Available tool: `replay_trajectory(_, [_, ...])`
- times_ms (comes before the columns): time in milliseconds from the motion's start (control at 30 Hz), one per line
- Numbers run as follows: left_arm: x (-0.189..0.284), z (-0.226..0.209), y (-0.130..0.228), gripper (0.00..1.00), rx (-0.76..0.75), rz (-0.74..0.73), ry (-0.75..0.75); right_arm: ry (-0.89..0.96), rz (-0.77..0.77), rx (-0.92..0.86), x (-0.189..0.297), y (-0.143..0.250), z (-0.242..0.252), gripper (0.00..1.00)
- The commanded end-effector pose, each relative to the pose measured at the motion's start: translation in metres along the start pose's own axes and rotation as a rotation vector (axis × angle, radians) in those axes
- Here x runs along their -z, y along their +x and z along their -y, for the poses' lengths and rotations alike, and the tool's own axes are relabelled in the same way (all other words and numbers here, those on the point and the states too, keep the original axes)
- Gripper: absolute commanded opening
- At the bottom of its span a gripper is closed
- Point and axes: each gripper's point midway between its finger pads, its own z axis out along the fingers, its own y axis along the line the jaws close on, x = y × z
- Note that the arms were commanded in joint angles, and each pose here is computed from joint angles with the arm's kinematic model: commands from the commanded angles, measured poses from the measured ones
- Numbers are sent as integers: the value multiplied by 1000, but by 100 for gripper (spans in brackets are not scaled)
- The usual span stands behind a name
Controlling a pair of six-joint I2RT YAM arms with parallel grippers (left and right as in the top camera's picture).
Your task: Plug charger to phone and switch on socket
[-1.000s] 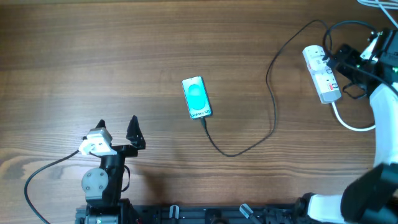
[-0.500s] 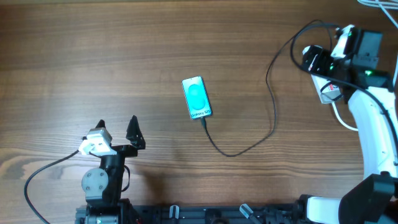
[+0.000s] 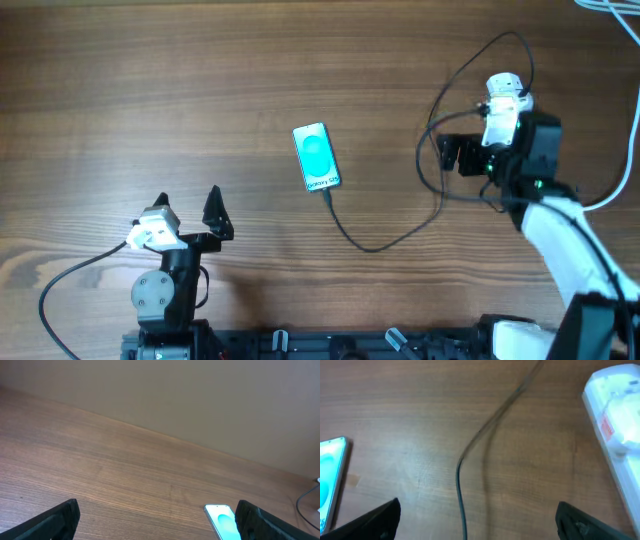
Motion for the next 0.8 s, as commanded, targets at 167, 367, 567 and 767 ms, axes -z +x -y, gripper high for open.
replay_trajectory(167, [0,-1,1,100,-17,1,-5,-21,137,68,26,53,-16,100])
replay_trajectory(367, [0,-1,1,100,-17,1,-5,-25,222,37,39,76,-21,100])
replay_trajectory(567, [0,-1,1,100,-17,0,-5,-28,291,35,54,87,-26,100])
replay_trajectory(767, [0,-1,1,100,-17,0,-5,-4,318,20,71,86,-27,100])
